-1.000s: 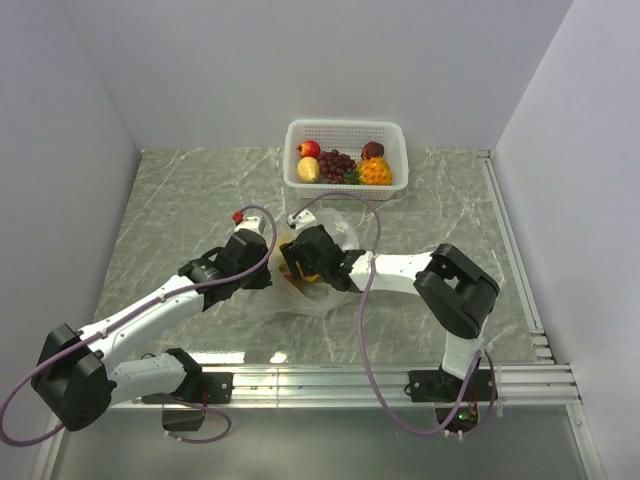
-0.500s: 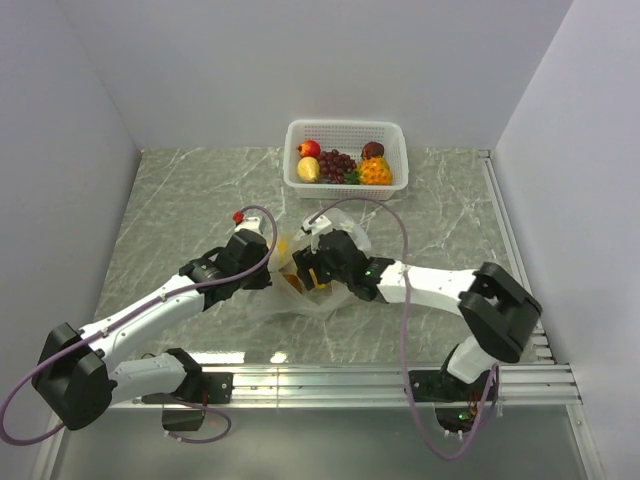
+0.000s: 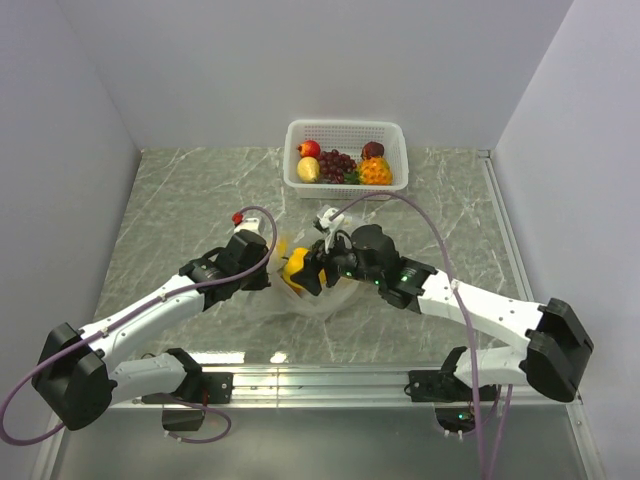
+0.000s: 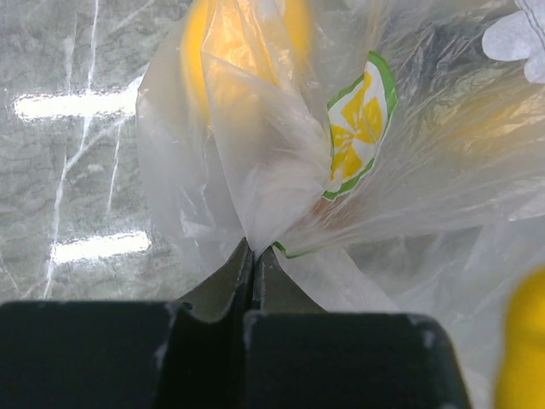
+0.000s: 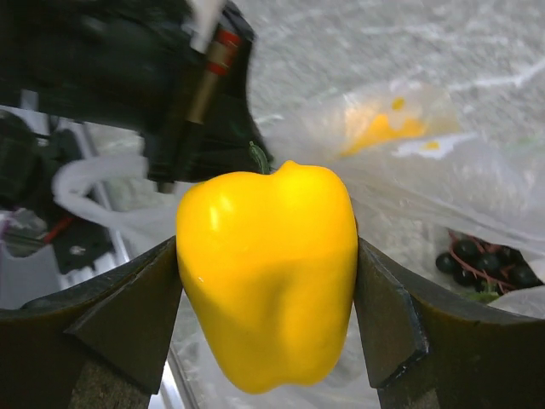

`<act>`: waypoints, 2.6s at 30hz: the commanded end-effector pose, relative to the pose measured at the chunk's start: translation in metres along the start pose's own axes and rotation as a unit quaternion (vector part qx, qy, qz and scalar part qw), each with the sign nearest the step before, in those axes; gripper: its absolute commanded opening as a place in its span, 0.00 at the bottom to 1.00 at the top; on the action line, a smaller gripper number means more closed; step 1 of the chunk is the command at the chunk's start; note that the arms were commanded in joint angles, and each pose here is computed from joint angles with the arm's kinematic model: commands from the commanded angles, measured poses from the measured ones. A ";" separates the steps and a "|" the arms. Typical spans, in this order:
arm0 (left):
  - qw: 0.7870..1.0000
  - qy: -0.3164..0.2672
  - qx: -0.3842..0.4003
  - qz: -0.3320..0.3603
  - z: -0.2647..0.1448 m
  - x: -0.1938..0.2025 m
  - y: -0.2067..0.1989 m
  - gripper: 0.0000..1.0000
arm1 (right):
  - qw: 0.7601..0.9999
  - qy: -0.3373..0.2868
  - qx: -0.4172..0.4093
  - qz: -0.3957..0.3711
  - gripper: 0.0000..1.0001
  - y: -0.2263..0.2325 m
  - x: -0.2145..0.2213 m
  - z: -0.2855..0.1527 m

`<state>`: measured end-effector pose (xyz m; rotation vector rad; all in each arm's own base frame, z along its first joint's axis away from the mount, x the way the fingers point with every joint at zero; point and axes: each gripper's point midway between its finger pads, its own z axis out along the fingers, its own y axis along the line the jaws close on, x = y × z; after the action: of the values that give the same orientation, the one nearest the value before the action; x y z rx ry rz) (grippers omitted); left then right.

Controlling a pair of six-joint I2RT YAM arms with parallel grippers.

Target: Untie the knot of the plastic bag and take out the fruit

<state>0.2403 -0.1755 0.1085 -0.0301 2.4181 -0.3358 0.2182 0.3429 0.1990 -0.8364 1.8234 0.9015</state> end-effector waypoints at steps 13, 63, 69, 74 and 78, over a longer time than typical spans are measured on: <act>1.000 -0.003 0.024 0.006 -0.008 -0.008 -0.010 0.02 | 0.969 -0.200 0.143 -0.018 0.00 -0.059 -0.189 -0.056; 0.999 -0.011 0.037 -0.004 -0.009 -0.005 -0.011 0.01 | 0.957 -0.150 0.245 -0.038 0.92 -0.167 -0.211 -0.070; 1.000 -0.014 0.026 -0.003 -0.011 -0.006 -0.006 0.01 | 0.977 -0.125 0.159 -0.064 0.85 -0.066 -0.167 -0.064; 1.000 -0.015 0.022 -0.008 -0.014 -0.007 -0.005 0.01 | 0.994 -0.079 0.065 -0.036 0.75 0.005 -0.111 -0.041; 1.000 -0.008 0.022 -0.014 -0.013 -0.003 -0.005 0.01 | 0.999 -0.008 0.042 -0.024 0.67 0.028 -0.052 -0.012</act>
<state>0.2333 -0.1785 0.1153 -0.0168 2.4150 -0.3915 0.2225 0.3440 0.2911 -0.7938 1.7145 0.7856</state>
